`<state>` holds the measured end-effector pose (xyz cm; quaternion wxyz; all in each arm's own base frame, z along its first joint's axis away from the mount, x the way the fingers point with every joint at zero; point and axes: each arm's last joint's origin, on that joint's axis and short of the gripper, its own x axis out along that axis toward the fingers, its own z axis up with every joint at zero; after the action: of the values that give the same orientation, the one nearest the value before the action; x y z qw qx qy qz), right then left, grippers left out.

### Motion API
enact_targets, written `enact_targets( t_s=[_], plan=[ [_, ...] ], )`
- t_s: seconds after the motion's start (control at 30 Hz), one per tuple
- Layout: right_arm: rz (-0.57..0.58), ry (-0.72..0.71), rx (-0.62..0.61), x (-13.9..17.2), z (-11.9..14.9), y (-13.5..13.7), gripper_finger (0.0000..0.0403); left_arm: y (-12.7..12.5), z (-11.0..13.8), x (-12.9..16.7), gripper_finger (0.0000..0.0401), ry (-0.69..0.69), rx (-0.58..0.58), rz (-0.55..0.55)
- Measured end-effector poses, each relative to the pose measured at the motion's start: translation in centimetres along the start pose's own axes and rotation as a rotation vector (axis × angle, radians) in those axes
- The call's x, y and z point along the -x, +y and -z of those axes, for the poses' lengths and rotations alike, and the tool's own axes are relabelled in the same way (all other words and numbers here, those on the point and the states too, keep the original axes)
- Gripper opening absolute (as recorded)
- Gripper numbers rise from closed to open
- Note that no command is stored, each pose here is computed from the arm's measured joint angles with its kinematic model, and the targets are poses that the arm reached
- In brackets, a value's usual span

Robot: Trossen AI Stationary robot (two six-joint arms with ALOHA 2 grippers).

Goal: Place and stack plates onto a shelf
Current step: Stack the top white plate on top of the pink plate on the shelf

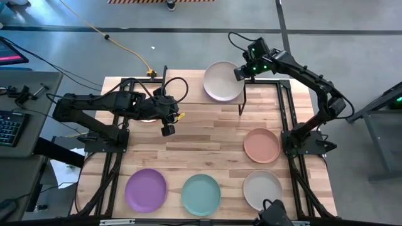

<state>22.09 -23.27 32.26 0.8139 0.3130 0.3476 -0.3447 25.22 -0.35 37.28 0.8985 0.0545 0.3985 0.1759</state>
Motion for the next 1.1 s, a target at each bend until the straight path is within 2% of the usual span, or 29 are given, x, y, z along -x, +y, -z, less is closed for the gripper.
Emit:
enact_targets(
  t_s=[0.37,0.87,1.1],
  plan=[
    [0.024,-0.008,-0.010,-0.01,-0.01,0.03,0.0001,0.06,-0.01,0.00,0.0104,-0.001,-0.060,-0.021],
    [0.019,-0.010,-0.008,0.02,-0.05,0.06,0.0001,0.06,-0.01,0.00,0.0104,-0.001,-0.060,-0.020],
    [0.014,0.000,-0.011,0.05,0.03,0.06,0.0001,0.30,-0.94,0.01,0.0104,-0.099,0.143,-0.080]
  ],
)
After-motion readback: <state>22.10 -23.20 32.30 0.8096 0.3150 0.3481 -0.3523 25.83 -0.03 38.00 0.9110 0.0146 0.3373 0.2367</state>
